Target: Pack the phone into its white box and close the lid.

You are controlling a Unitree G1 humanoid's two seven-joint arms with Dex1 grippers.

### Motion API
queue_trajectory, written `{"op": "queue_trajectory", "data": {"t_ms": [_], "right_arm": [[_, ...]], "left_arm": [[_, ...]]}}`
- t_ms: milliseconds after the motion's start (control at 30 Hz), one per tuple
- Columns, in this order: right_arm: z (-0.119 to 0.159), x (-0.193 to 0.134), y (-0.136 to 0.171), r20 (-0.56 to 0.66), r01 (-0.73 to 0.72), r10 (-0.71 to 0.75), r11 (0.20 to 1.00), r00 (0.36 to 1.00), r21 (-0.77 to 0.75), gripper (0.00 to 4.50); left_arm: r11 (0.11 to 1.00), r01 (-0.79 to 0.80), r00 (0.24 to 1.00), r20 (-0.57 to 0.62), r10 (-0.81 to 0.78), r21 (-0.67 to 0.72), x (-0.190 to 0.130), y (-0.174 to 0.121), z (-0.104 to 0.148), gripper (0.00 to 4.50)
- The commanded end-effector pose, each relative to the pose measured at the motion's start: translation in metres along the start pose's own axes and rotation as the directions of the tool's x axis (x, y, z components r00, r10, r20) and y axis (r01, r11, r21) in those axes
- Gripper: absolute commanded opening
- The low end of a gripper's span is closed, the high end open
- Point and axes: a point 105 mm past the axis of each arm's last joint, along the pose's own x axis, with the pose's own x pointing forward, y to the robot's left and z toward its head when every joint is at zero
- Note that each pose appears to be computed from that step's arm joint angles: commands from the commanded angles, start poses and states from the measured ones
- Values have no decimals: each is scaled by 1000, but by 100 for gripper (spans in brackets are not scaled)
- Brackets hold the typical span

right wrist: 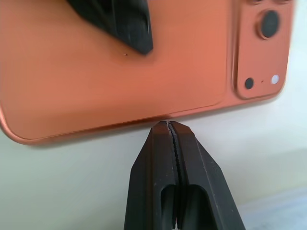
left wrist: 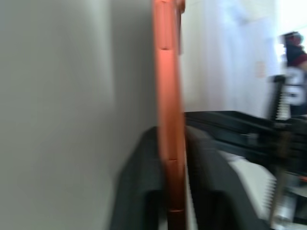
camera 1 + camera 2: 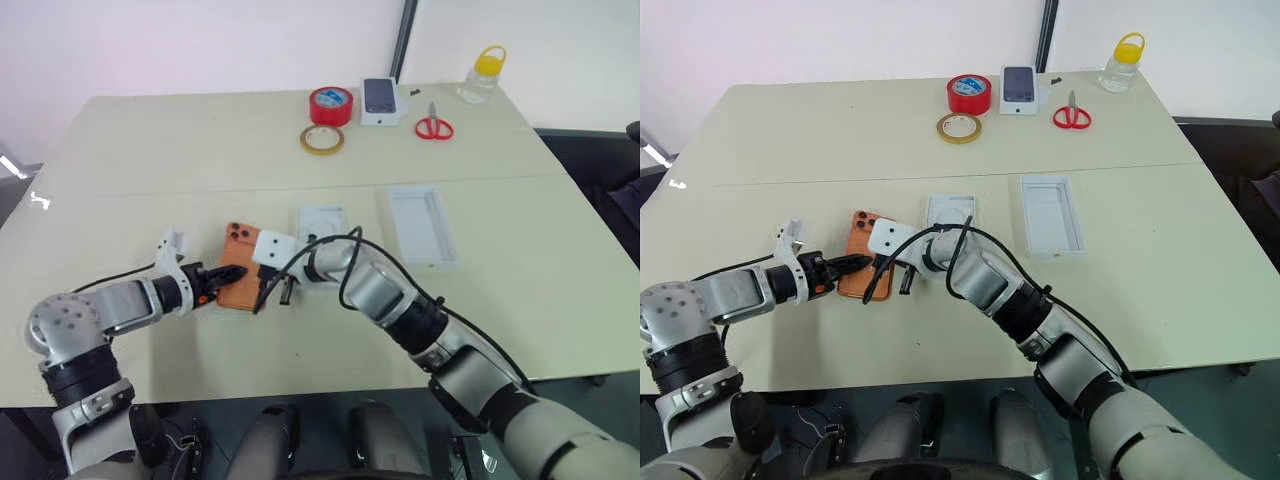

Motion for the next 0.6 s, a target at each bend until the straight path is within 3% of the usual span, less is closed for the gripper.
{"op": "queue_trajectory", "data": {"t_ms": [33,333,600], "right_arm": [[22,-17,-11,77,39,-36,999,996,-26,0],[27,-57,-35,123,111,-112,994,986,14,0],[16,-109,-62,173,179,-181,983,968,27,0]], "left_arm": [[1000,-8,1000,13,8,-26,-5,3,0,7],[991,75,995,77,-67,-115,-5,-5,5,7],[961,234,961,184,-205,-150,10,-55,25,7]]}}
